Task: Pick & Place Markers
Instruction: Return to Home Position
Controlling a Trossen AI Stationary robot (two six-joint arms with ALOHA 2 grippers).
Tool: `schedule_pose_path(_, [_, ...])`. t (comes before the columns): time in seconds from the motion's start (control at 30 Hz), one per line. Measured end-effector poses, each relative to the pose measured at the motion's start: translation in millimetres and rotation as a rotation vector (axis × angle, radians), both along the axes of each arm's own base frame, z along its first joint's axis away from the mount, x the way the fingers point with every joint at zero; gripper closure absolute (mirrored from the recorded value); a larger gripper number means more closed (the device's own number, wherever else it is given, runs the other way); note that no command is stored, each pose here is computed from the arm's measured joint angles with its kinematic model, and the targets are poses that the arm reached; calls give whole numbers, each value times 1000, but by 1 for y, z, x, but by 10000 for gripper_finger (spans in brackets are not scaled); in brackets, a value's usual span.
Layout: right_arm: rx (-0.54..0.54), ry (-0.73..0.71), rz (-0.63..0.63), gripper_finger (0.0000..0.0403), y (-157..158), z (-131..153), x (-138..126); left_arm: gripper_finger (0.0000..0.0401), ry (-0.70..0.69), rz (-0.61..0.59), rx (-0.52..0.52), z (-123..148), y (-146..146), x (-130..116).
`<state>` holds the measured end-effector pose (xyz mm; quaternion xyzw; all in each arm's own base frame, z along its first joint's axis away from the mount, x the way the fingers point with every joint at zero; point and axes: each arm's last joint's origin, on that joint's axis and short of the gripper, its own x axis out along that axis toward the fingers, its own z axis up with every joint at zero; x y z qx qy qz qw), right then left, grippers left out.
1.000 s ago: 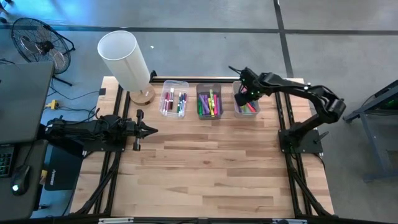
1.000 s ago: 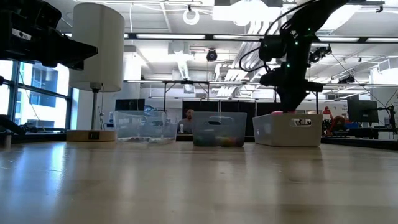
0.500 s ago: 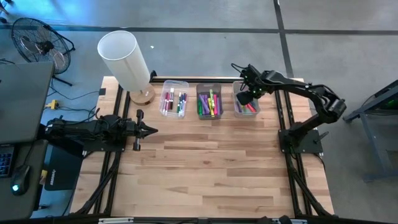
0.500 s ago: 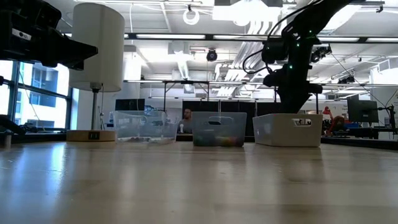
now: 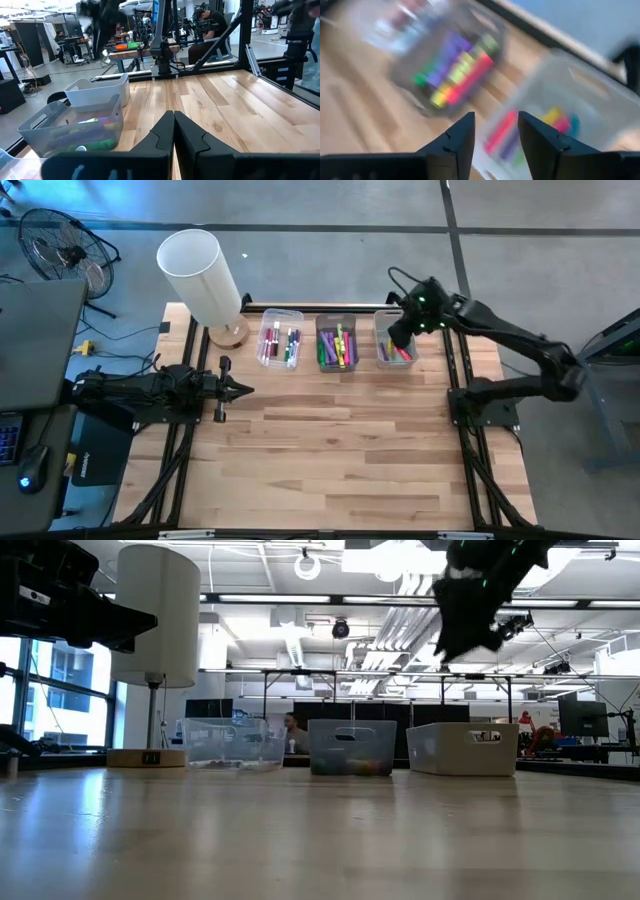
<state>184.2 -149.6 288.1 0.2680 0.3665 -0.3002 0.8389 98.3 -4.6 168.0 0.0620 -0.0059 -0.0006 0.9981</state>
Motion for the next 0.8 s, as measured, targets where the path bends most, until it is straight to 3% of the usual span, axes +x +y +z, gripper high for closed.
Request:
schedule_pose_path(0.1, [-124, -158, 99, 274, 25, 24, 2, 400, 0, 0, 0, 0, 0, 0])
schedule_pose_path(0.2, [-247, -357, 236, 297, 58, 31, 9, 400, 0, 0, 0, 0, 0, 0])
schedule_pose_path(0.33, [-383, -549, 370, 343, 100, 9, 15, 400, 0, 0, 0, 0, 0, 0])
schedule_pose_path(0.47, [-534, -509, 568, 390, 126, -30, 9, 400, -1, 0, 0, 0, 0, 0])
schedule_pose_path(0.53, [-505, -493, 602, 399, 133, -46, 2, 400, 0, 0, 0, 0, 0, 0])
schedule_pose_path(0.67, [-380, -513, 513, 393, 136, -70, -14, 400, 0, 0, 0, 0, 0, 0])
schedule_pose_path(0.8, [-326, -545, 465, 401, 137, -88, -32, 400, -1, 0, 0, 0, 0, 0])
